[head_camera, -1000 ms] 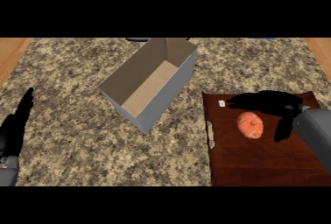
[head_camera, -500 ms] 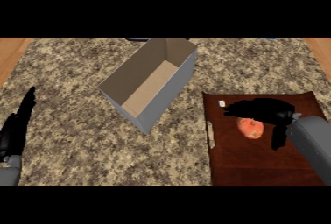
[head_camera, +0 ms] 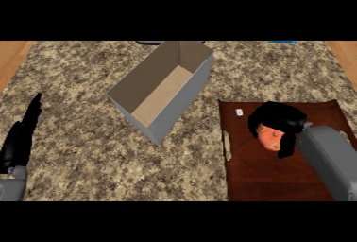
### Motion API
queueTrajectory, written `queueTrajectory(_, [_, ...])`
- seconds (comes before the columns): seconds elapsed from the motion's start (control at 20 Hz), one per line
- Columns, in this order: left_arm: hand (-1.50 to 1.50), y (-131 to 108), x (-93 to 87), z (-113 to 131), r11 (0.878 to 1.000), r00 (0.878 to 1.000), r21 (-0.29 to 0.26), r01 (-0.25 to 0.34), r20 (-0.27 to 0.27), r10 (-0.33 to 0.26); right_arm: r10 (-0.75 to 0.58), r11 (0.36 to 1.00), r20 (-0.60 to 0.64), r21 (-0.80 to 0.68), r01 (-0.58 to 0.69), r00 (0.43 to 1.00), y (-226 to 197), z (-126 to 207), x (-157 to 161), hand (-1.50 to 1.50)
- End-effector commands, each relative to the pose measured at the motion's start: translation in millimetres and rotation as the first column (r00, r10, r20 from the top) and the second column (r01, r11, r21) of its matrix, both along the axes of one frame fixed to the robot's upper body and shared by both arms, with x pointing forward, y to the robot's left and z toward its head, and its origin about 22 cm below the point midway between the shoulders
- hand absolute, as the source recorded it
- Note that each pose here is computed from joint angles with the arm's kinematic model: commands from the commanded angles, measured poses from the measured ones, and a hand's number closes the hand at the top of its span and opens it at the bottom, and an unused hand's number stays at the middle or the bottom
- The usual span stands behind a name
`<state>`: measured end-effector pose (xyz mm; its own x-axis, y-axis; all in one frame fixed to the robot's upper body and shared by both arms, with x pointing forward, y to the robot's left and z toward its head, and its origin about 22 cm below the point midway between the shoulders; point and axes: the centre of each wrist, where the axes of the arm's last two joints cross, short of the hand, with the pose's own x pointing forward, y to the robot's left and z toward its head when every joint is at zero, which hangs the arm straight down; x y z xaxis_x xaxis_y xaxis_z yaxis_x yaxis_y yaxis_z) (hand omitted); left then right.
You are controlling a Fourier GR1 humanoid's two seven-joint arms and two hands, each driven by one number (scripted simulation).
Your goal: Pick the squash from the tray and place it in the cardboard box
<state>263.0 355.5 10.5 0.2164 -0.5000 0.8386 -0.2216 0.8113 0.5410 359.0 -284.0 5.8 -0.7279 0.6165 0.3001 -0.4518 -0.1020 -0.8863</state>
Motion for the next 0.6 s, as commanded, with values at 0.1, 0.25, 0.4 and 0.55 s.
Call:
queueTrajectory(0.1, [0.0, 11.9, 2.8, 11.5, 1.0, 1.0, 0.01, -0.025, 0.001, 0.025, -0.224, 0.973, 0.077, 0.067, 0.219, 0.972, 9.6, -3.7, -1.2, 1.5])
queueTrajectory(0.25, [0.0, 10.4, -4.2, -0.9, 1.0, 1.0, -0.003, -0.008, 0.008, 0.008, -0.484, 0.875, 0.077, 0.056, 0.481, 0.872, -13.7, -1.6, 5.0, 1.5])
queueTrajectory(0.4, [0.0, 7.7, 3.6, 4.8, 1.0, 1.0, 0.003, -0.029, 0.004, 0.029, -0.598, 0.802, 0.141, 0.098, 0.59, 0.789, -3.4, 0.4, 4.2, 1.5])
queueTrajectory(0.55, [0.0, 5.9, 1.8, -2.5, 1.0, 1.0, 0.02, -0.018, 0.003, 0.018, -0.631, 0.773, 0.292, 0.158, 0.615, 0.718, -1.4, 32.6, 12.2, 1.5])
